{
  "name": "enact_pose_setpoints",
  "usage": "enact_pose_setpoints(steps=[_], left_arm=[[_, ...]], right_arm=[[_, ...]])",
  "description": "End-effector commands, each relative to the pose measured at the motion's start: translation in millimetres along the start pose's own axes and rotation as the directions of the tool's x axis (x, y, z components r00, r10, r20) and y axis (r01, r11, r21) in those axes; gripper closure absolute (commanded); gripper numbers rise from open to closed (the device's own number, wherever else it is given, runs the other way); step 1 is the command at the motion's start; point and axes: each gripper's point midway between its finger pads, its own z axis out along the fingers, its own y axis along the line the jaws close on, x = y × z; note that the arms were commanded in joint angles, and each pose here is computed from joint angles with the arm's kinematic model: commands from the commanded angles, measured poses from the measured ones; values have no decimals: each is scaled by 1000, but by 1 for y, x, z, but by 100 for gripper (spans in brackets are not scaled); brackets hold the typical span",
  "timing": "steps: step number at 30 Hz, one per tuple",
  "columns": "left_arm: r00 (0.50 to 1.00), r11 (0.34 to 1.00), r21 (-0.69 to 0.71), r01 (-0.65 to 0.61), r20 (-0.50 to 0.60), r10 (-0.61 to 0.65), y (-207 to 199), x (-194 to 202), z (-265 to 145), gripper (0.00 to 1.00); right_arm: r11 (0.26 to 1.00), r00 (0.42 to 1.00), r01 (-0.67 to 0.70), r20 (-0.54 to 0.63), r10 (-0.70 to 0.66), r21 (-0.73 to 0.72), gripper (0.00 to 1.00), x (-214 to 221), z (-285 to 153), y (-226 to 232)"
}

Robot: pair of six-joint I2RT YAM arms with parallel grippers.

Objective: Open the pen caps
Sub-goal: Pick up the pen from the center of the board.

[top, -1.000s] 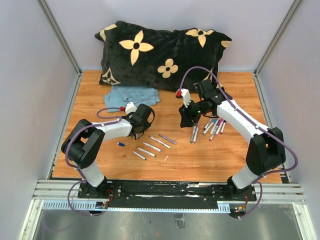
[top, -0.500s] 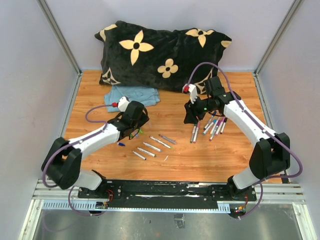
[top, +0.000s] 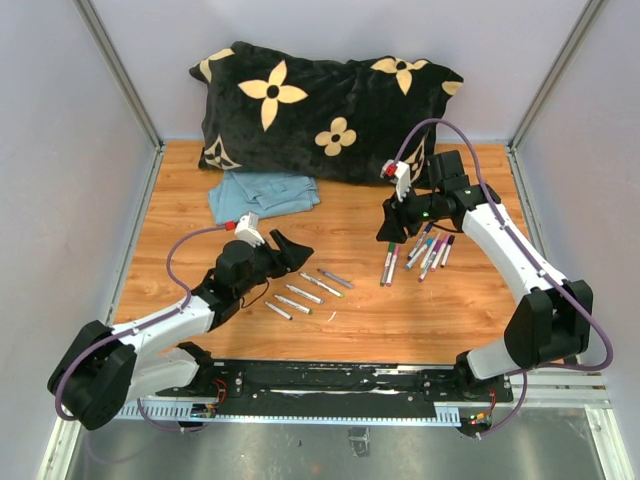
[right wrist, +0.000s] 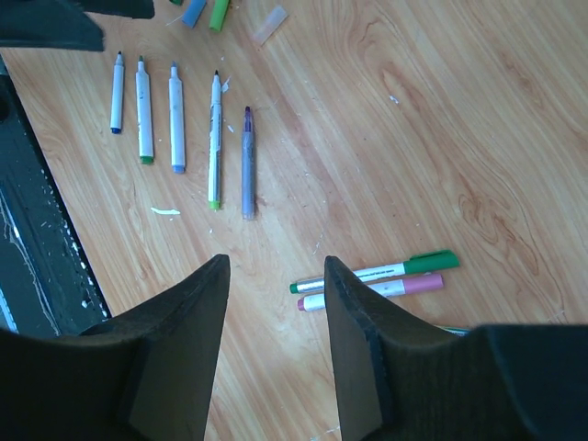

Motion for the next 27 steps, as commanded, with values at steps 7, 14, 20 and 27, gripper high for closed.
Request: enact_pose_setpoints(steps=[7, 14, 20, 27], left_arm=[[989, 887, 442, -130, -1, 145, -98, 12, -20, 21], [977, 906, 386, -172, -53, 208, -106, 52, 7, 23], [950, 948, 202, -247, -145, 278, -96, 93, 49, 33], [883, 910, -10, -415, -248, 399, -90, 124, 103, 61]], right_arm=[[1000, 998, -15, 56, 15, 10, 53, -3, -16, -5], [997, 998, -48, 53, 44, 66, 52, 3, -23, -24], [983, 994, -103, 53, 96, 151, 52, 10, -37, -48], [960, 979, -192, 115, 171, 203, 52, 18, -63, -70]])
